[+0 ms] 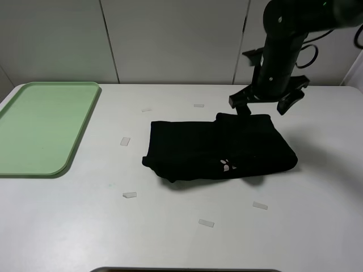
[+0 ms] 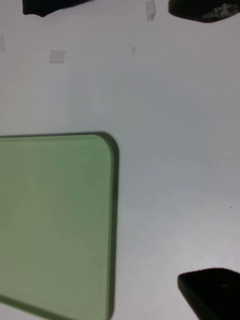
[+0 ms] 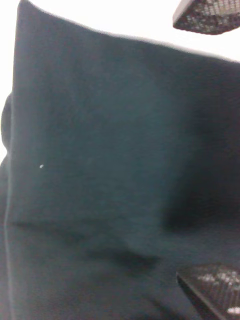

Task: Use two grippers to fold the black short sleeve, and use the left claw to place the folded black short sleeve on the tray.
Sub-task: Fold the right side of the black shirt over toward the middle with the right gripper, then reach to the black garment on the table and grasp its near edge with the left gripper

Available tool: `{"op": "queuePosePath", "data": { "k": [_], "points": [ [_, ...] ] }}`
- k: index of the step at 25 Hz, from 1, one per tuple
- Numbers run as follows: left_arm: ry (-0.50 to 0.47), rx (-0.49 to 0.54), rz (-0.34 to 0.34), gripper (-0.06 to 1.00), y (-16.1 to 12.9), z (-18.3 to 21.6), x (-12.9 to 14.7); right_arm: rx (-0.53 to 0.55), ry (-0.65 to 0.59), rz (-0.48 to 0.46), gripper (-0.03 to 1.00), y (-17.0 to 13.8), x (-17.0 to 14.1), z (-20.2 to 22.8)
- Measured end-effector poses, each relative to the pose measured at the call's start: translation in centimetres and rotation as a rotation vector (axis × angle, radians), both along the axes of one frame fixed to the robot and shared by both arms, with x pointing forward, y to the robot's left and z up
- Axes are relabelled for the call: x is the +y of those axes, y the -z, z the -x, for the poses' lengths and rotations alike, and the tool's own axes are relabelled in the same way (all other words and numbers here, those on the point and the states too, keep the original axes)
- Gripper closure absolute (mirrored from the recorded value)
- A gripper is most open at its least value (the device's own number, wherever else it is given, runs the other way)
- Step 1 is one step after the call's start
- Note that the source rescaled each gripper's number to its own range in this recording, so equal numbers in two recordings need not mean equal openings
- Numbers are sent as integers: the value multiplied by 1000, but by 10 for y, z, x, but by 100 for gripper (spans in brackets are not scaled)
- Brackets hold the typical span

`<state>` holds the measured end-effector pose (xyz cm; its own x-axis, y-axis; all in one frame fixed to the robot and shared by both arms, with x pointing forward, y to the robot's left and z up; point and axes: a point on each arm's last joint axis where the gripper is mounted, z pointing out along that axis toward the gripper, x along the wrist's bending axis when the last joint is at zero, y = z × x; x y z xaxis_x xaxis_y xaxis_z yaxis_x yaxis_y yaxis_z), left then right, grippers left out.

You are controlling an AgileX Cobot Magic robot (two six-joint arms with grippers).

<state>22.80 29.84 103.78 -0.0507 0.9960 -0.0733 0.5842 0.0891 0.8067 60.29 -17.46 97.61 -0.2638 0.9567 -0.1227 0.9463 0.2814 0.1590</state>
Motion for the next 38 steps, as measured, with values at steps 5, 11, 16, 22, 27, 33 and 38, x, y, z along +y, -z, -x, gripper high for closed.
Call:
{"op": "queuePosePath", "data": {
  "k": [5, 11, 16, 22, 27, 33, 38],
  "points": [
    [0, 0, 0, -4, 0, 0, 0, -54, 23, -37, -3, -61, -8, 27],
    [0, 0, 0, -4, 0, 0, 0, -92, 40, -65, -3, -109, -20, 60],
    [0, 0, 0, -4, 0, 0, 0, -118, 45, -113, -3, -125, -32, 102],
    [0, 0, 0, -4, 0, 0, 0, -116, 50, -155, -3, -120, -57, 175],
    [0, 0, 0, -4, 0, 0, 0, -196, 46, -191, -3, -114, -79, 234],
    [0, 0, 0, -4, 0, 0, 0, -350, 33, -253, -3, -101, -103, 298],
    [0, 0, 0, -4, 0, 0, 0, -591, 89, -296, -3, -93, -120, 334]
  ]
}}
